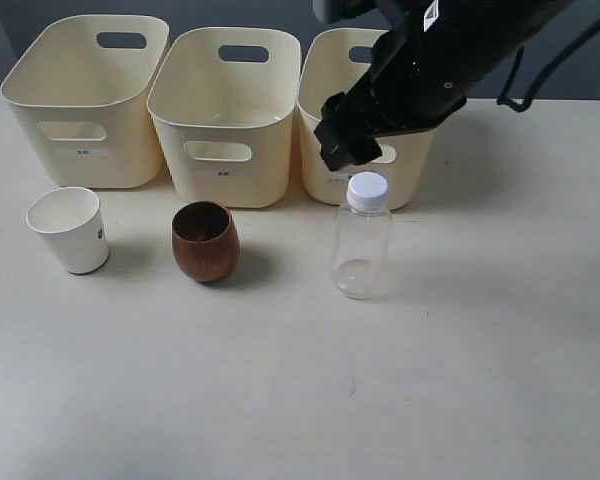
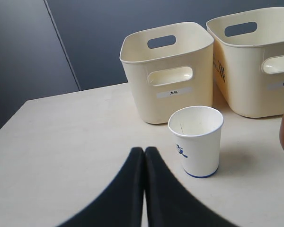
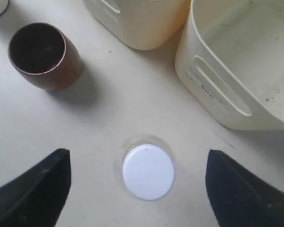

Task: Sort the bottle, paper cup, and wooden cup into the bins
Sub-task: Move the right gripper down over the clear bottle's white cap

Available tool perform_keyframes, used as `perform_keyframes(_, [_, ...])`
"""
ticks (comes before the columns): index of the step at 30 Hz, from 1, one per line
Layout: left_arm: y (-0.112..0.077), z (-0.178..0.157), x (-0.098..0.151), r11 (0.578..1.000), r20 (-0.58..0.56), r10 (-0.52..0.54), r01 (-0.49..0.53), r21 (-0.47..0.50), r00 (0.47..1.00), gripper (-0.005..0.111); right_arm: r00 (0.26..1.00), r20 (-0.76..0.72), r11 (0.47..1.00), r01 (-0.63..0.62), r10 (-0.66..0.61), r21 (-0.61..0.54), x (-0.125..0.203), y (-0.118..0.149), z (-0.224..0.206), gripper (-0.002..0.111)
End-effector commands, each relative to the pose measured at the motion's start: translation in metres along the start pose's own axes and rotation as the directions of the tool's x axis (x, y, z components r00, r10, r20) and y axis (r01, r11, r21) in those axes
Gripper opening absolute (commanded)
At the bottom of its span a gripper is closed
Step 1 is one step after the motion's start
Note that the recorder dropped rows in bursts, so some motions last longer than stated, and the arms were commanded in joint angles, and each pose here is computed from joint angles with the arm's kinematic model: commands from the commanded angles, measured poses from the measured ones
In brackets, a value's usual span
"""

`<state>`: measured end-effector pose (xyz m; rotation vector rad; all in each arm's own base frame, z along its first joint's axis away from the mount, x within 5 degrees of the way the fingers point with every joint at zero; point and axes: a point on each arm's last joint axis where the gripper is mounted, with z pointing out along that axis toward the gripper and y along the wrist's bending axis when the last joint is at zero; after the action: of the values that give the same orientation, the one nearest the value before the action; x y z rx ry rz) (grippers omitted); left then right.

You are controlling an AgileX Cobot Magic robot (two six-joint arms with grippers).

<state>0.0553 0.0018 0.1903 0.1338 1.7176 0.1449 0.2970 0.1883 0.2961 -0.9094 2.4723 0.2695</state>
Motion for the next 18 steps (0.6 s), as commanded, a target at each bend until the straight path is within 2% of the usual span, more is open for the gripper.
perform_keyframes(1, [0.000,0.000,-0.002,1.000,0.006,-0.005,0.005,0.005,1.000,0.000,1.000,-0.026,1.000,-0.002,0.002,-0.013,-0.001,0.000,0.011,0.075])
perform_keyframes(18, [0.000,0.000,-0.002,1.000,0.006,-0.005,0.005,0.005,1.000,0.000,0.993,-0.121,1.000,-0.004,0.004,0.000,0.006,-0.005,0.034,0.075])
